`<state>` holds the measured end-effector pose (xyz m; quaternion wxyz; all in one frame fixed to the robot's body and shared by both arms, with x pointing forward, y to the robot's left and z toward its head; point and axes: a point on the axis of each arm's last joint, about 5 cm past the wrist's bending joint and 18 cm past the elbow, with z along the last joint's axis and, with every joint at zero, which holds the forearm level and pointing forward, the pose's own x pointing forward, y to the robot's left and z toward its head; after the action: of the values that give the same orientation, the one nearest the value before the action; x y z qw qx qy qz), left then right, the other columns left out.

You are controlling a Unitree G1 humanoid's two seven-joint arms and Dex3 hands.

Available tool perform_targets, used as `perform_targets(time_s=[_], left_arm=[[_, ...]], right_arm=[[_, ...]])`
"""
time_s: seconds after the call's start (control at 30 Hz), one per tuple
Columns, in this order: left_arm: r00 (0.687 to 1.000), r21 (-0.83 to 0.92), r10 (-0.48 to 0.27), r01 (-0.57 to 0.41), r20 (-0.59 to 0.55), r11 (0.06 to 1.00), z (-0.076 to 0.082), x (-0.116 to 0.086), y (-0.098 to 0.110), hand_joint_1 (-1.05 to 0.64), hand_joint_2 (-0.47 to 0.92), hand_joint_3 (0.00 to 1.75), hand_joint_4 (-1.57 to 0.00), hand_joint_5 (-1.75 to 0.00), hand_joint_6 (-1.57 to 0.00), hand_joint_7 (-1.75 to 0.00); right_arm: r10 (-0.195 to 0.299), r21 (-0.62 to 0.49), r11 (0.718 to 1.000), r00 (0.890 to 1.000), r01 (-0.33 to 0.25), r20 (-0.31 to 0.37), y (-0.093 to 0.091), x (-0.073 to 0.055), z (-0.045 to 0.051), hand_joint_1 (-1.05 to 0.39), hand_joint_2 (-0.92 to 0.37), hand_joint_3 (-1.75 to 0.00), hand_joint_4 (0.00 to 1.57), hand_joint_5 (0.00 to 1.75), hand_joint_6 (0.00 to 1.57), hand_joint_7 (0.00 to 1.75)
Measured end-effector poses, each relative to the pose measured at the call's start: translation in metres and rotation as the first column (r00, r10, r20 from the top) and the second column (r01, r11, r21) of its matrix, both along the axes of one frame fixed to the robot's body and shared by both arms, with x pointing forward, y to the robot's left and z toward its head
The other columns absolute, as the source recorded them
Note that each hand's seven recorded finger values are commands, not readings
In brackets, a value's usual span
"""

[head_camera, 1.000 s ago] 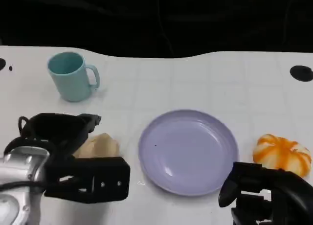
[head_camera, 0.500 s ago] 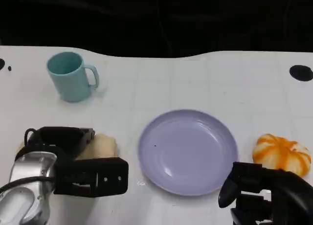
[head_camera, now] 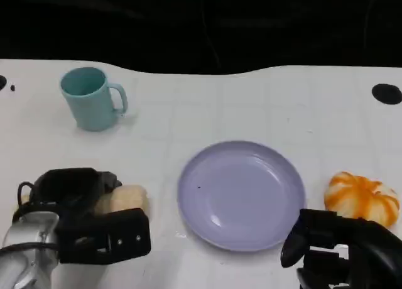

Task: Grasp the towel on the left side of the plate with the left hand and place it into the plate.

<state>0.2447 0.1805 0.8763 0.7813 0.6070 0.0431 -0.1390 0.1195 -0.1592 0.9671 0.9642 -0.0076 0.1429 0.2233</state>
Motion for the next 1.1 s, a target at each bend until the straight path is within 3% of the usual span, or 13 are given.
perform_targets(time_s=[0.13, 0.27, 0.3, 0.4, 0.6, 0.83, 1.1], left_arm=[[0.999, -0.013, 0.005, -0.005, 0.053, 1.000, -0.005, -0.003, 0.001, -0.26, 0.92, 0.23, -0.77, -1.74, -0.55, -1.69], [0.995, -0.060, 0.003, 0.004, 0.104, 0.998, 0.002, -0.005, 0.001, -0.26, 0.92, 0.25, -0.82, -1.75, -0.56, -1.74], [0.992, -0.076, 0.001, 0.008, 0.125, 0.997, 0.005, -0.005, 0.000, -0.25, 0.88, 0.33, -0.84, -1.75, -0.58, -1.75], [0.982, -0.120, -0.006, 0.030, 0.191, 0.992, 0.017, -0.004, -0.002, -0.23, 0.65, 0.79, -0.87, -1.75, -0.61, -1.75], [0.949, -0.175, -0.035, 0.094, 0.314, 0.980, 0.038, -0.006, -0.013, -0.23, 0.51, 1.06, -0.91, -1.75, -0.63, -1.75], [0.916, -0.244, -0.068, 0.176, 0.395, 0.954, 0.062, -0.009, -0.037, -0.21, 0.45, 1.16, -0.90, -1.75, -0.63, -1.75], [0.895, -0.261, -0.163, 0.289, 0.416, 0.921, 0.076, -0.009, -0.074, -0.24, 0.43, 1.22, -0.94, -1.75, -0.69, -1.75]], right_arm=[[-0.003, -0.002, 1.000, 1.000, 0.003, 0.001, 0.000, 0.000, 0.0000, 0.00, -0.53, -1.20, 0.69, 1.71, 0.67, 1.43], [-0.002, -0.003, 1.000, 1.000, 0.002, 0.001, 0.000, 0.000, 0.0001, 0.00, -0.52, -1.19, 0.69, 1.71, 0.67, 1.43], [-0.002, -0.003, 1.000, 1.000, 0.002, 0.000, 0.000, 0.000, 0.0001, 0.00, -0.52, -1.19, 0.69, 1.71, 0.67, 1.43], [-0.001, -0.004, 1.000, 1.000, 0.001, -0.006, 0.000, 0.000, 0.0002, 0.01, -0.53, -1.20, 0.69, 1.72, 0.67, 1.43], [0.000, -0.003, 1.000, 1.000, 0.000, -0.006, 0.000, 0.000, 0.0003, 0.00, -0.52, -1.20, 0.69, 1.71, 0.67, 1.44], [0.006, -0.002, 1.000, 1.000, -0.006, -0.010, -0.001, 0.001, -0.0007, -0.01, -0.52, -1.19, 0.70, 1.71, 0.67, 1.43], [0.009, 0.001, 1.000, 1.000, -0.009, -0.014, -0.003, 0.002, -0.0026, -0.01, -0.53, -1.19, 0.69, 1.72, 0.67, 1.43]])
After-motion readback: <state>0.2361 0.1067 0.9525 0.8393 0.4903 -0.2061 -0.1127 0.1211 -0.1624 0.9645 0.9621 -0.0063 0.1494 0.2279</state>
